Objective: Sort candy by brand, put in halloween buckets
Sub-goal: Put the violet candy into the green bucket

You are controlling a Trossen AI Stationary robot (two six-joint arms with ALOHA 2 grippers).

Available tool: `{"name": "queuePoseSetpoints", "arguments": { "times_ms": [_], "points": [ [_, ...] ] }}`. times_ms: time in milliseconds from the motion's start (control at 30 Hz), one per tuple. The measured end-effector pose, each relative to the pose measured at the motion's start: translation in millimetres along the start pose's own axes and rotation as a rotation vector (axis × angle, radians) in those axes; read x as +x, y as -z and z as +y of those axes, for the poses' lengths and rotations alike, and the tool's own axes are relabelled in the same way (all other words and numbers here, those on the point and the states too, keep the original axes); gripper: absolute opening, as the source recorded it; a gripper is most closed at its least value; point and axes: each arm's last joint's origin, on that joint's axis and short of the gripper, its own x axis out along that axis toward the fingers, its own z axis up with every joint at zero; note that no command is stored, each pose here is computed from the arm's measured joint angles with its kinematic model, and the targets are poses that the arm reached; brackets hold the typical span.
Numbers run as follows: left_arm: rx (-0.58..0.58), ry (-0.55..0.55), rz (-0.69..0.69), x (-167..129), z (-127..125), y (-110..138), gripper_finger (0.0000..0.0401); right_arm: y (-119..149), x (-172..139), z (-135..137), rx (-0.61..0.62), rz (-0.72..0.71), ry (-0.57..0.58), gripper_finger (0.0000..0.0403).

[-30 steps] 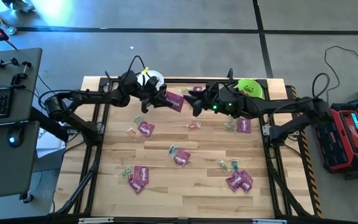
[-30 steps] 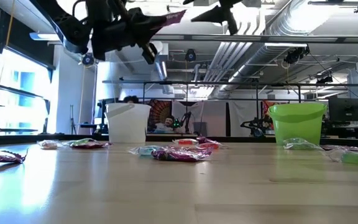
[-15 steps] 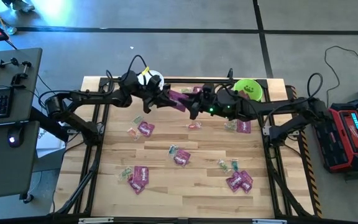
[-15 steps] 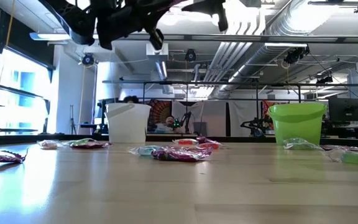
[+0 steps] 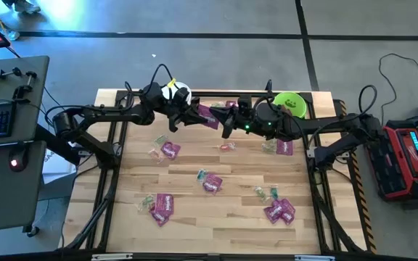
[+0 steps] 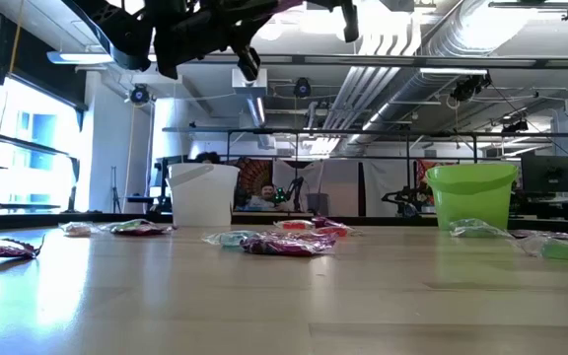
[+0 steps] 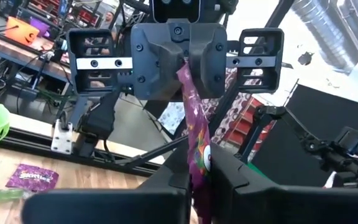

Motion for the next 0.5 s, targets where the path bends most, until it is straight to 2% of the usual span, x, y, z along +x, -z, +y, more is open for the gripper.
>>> {"name": "queuePoseSetpoints", "arguments": {
  "times_ms": [300, 500],
  "points": [
    [0.010, -0.017, 0.020, 0.0, 2.1, 2.7, 0.0078, -4.3, -0.4, 3.1, -0.016, -0.048, -0.023, 0.0001],
    [0.013, -0.034, 0.015, -4.1, 5.6, 0.6, 0.0115, -13.0, -6.8, 2.3, -0.054, -0.080, 0.019, 0.0001]
  ]
}}
